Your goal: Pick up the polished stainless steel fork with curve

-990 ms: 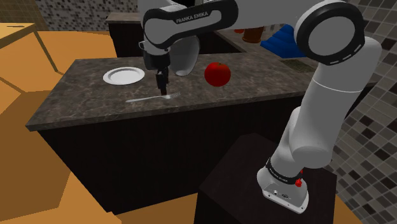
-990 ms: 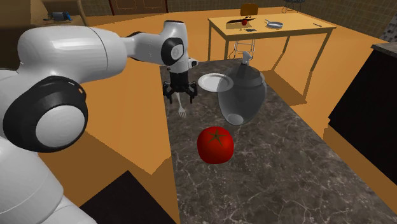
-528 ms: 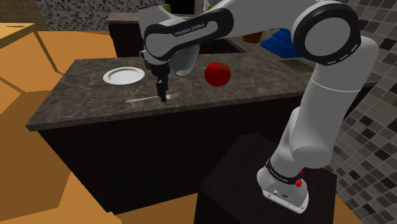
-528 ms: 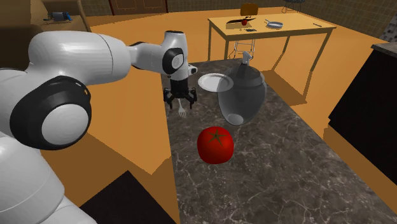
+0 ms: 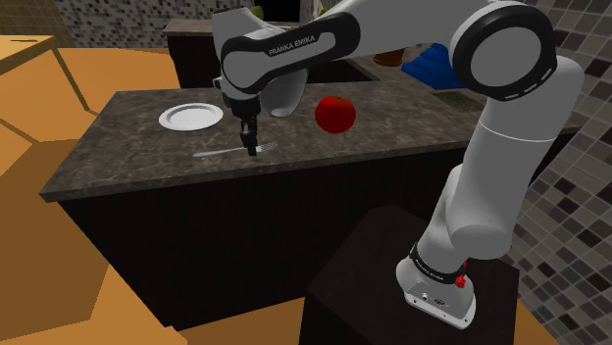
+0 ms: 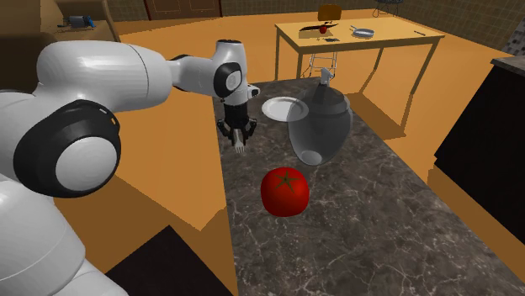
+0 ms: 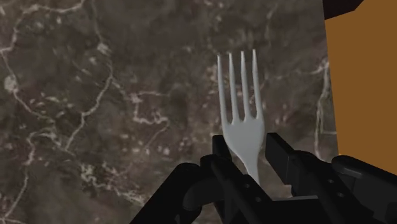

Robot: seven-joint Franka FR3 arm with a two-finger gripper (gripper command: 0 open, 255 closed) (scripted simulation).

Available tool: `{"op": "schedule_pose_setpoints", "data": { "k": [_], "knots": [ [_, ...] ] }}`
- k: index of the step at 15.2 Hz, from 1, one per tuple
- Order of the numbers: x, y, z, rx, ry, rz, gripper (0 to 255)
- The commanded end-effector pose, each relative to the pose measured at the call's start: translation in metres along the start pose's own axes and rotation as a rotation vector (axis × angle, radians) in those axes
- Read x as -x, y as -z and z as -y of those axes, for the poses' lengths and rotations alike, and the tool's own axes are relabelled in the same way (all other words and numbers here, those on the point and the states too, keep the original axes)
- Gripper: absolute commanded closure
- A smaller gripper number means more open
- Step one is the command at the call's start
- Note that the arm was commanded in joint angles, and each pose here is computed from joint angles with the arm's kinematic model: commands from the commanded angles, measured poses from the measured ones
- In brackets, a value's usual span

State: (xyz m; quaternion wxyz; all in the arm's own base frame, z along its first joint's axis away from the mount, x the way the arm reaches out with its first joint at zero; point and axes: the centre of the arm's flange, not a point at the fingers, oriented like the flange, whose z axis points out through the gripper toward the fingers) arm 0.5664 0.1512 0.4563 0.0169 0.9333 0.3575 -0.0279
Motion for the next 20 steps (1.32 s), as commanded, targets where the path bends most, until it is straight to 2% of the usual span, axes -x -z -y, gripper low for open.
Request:
{"op": "schedule_pose_setpoints", "data": {
  "k": [1,3,18,20],
  "knots": [
    [0.0,-0.008,-0.003,-0.002,-0.005,0.01,255],
    [0.002,-0.005,-0.004,-0.003,-0.005,0.01,255],
    [0.007,0.074,-0.005,-0.003,-0.005,0.01,255],
    [0.008,0.075,-0.005,-0.003,-0.005,0.01,255]
  ]
}}
